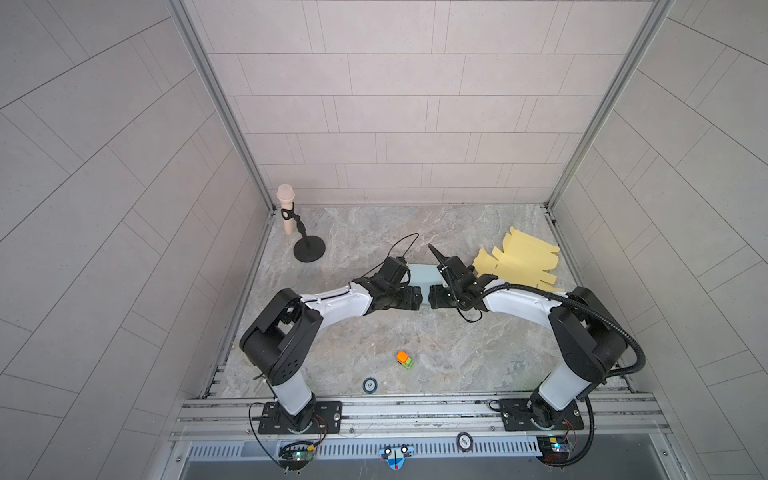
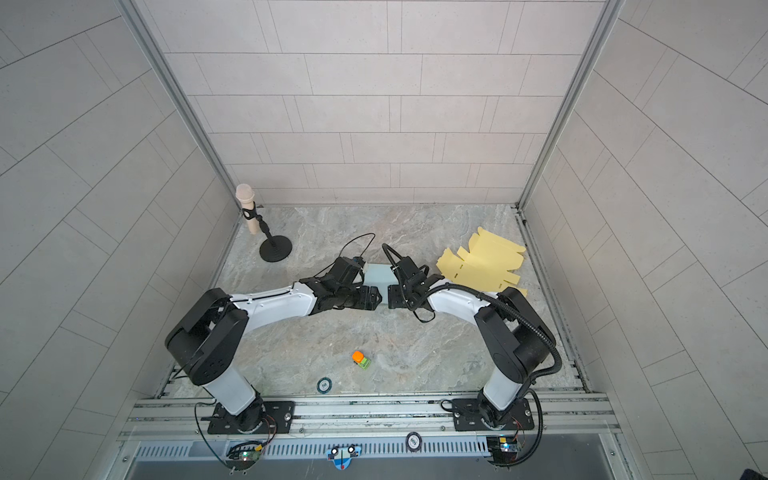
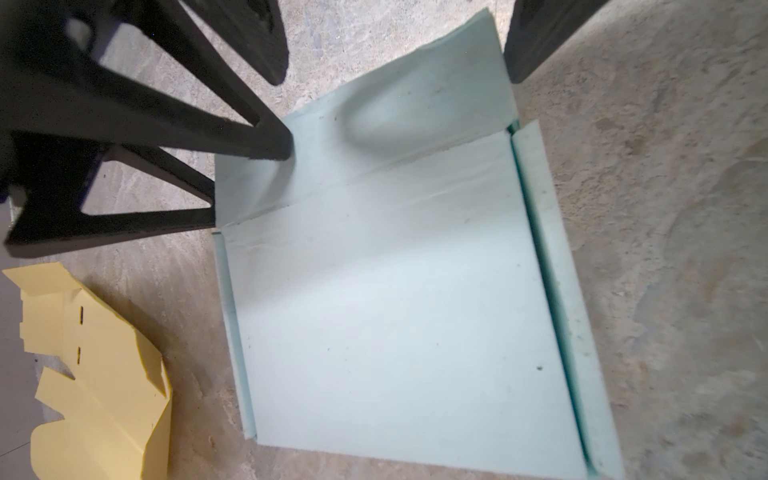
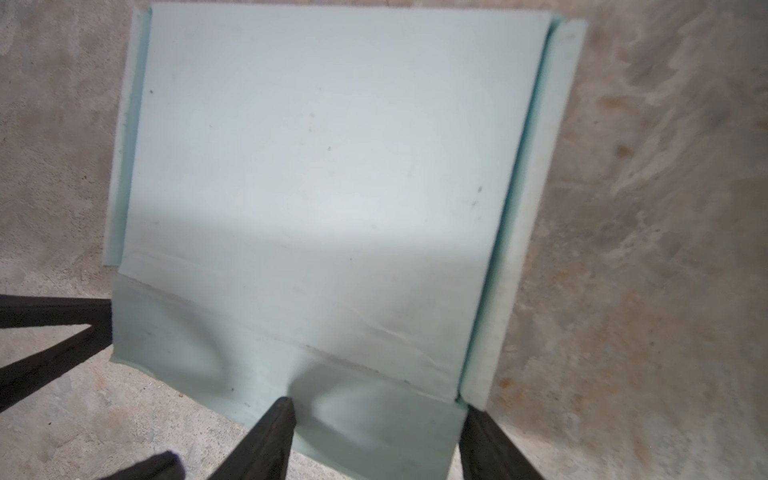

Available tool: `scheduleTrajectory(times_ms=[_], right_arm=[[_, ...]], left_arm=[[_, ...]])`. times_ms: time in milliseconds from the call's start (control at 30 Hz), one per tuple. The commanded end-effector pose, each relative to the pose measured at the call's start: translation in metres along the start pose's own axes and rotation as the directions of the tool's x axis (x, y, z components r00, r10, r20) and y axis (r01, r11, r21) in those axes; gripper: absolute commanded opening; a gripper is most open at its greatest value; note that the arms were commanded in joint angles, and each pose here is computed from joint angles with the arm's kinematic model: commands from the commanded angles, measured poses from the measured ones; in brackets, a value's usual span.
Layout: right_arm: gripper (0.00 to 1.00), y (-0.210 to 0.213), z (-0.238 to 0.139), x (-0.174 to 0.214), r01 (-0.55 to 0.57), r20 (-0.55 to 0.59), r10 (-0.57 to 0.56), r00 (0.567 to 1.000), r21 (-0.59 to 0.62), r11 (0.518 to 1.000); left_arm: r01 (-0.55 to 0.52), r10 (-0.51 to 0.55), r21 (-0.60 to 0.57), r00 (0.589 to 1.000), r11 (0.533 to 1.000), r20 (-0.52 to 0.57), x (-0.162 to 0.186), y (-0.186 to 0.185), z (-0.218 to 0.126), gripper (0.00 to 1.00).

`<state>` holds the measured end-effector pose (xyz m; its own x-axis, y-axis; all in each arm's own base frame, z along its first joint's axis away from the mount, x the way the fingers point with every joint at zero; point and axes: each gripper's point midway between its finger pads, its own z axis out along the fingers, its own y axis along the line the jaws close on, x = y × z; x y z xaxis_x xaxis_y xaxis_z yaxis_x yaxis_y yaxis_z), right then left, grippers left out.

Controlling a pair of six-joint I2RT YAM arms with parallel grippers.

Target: Fold the paper box

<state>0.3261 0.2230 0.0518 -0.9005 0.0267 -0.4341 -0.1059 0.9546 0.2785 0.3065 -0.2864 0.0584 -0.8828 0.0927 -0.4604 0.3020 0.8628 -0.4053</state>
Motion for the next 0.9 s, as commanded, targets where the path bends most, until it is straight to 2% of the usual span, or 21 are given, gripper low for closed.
scheduleTrajectory(times_ms=[0, 400, 867], right_arm=[[0.64, 0.007, -0.004, 0.000, -0.007, 0.009, 0.007, 1.000, -0.013, 1.000], [0.63, 0.013, -0.009, -0.001, 0.001, 0.027, -0.001, 1.000, -0.018, 1.000], [0.61, 0.009, 0.001, 0.002, 0.003, 0.013, -0.003, 1.000, 0.007, 1.000]], left_arm=[[-0.019, 0.019, 0.023, 1.000, 1.000, 0.010, -0.002, -0.012, -0.003, 0.86], [-0.045, 0.045, -0.003, 0.999, 0.999, 0.005, 0.001, -0.015, -0.004, 0.85], [-0.050, 0.050, -0.012, 0.999, 0.999, -0.004, 0.003, -0.013, 0.002, 0.85]])
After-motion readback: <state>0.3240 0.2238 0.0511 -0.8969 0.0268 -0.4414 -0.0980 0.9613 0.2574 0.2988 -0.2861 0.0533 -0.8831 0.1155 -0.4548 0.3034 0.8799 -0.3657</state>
